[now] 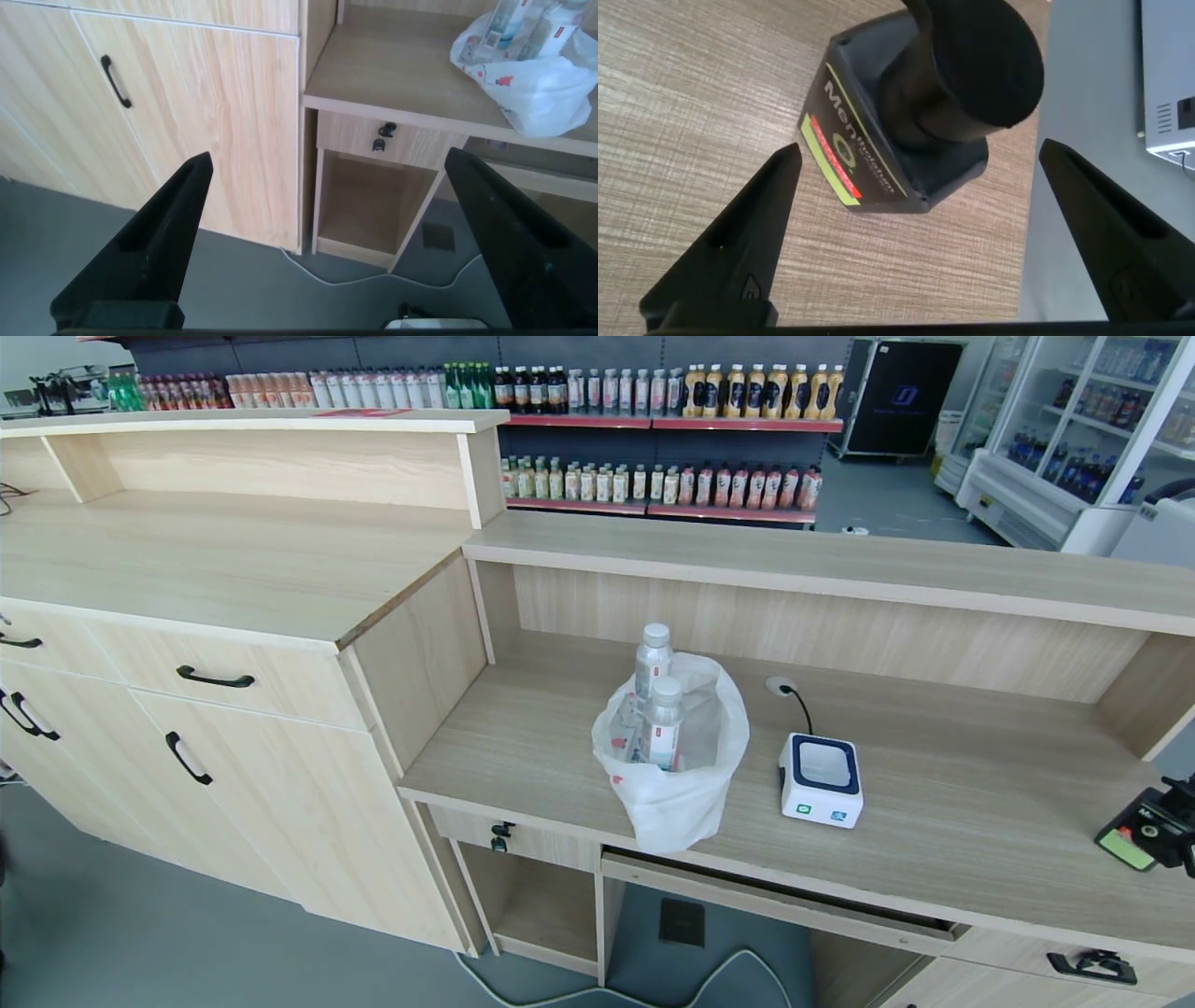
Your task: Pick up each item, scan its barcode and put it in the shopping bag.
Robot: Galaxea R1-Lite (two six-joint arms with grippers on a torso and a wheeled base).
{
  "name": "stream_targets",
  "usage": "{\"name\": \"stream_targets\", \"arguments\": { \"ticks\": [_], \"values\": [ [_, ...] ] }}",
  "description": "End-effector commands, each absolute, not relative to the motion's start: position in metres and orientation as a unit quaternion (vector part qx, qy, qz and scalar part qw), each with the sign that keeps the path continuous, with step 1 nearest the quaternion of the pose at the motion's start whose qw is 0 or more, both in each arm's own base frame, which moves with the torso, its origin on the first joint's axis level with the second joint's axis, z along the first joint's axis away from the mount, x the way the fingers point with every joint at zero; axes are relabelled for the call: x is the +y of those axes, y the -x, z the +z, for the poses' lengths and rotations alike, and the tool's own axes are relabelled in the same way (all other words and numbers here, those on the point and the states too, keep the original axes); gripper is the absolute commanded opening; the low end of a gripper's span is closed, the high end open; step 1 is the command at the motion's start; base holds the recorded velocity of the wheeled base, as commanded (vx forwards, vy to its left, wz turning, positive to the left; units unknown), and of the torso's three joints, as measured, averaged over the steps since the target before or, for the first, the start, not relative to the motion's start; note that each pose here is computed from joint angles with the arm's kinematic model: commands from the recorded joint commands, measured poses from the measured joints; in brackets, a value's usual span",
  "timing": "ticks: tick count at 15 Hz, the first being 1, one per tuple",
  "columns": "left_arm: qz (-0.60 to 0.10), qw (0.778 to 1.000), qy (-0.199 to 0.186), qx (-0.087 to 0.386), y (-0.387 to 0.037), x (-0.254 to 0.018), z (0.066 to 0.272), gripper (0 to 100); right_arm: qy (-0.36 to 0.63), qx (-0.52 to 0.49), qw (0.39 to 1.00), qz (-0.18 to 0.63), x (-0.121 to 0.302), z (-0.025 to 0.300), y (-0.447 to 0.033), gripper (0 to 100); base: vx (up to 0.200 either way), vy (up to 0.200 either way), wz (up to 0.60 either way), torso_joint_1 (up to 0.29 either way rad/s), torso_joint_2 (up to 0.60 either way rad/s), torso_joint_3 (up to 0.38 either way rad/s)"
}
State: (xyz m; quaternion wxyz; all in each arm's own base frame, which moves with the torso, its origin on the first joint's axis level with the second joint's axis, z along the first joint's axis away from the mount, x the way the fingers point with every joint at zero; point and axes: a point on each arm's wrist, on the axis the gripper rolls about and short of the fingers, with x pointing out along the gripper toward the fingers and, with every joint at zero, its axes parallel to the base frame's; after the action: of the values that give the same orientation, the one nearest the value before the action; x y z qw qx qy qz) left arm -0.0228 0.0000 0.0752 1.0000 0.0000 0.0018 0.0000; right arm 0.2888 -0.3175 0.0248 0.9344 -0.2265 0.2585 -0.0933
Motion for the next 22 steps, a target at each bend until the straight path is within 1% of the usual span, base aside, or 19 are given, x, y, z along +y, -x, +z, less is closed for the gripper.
{"name": "stream_targets", "arguments": {
  "ticks": [1,11,12,18,20,21,22],
  "values": [
    [0.000,1.000,0.000,0.002,0.023,0.000,0.075,100,0.228,0.257,0.935,-0.090,-0.316,0.024,-0.292,100,0.000,0.000,0.00,0.000,0.00,0.000],
    [0.000,1.000,0.000,0.002,0.023,0.000,0.075,100,0.224,0.256,0.938,-0.059,-0.298,0.014,-0.313,100,0.000,0.000,0.00,0.000,0.00,0.000],
    [0.000,1.000,0.000,0.002,0.023,0.000,0.075,100,0.226,0.256,0.938,-0.057,-0.297,0.014,-0.313,0,0.000,0.000,0.00,0.000,0.00,0.000],
    [0.000,1.000,0.000,0.002,0.023,0.000,0.075,100,0.228,0.257,0.937,-0.056,-0.296,0.012,-0.314,0,0.000,0.000,0.00,0.000,0.00,0.000],
    [0.000,1.000,0.000,0.002,0.023,0.000,0.075,100,0.271,0.234,0.931,-0.064,-0.298,0.024,-0.316,0,0.000,0.000,0.00,0.000,0.00,0.000],
    [0.000,1.000,0.000,0.002,0.023,0.000,0.075,100,0.321,0.216,0.920,-0.065,-0.297,0.041,-0.317,0,0.000,0.000,0.00,0.000,0.00,0.000],
    [0.000,1.000,0.000,0.002,0.023,0.000,0.075,100,0.374,0.199,0.903,-0.065,-0.291,0.067,-0.314,0,0.000,0.000,0.00,0.000,0.00,0.000]
  ]
}}
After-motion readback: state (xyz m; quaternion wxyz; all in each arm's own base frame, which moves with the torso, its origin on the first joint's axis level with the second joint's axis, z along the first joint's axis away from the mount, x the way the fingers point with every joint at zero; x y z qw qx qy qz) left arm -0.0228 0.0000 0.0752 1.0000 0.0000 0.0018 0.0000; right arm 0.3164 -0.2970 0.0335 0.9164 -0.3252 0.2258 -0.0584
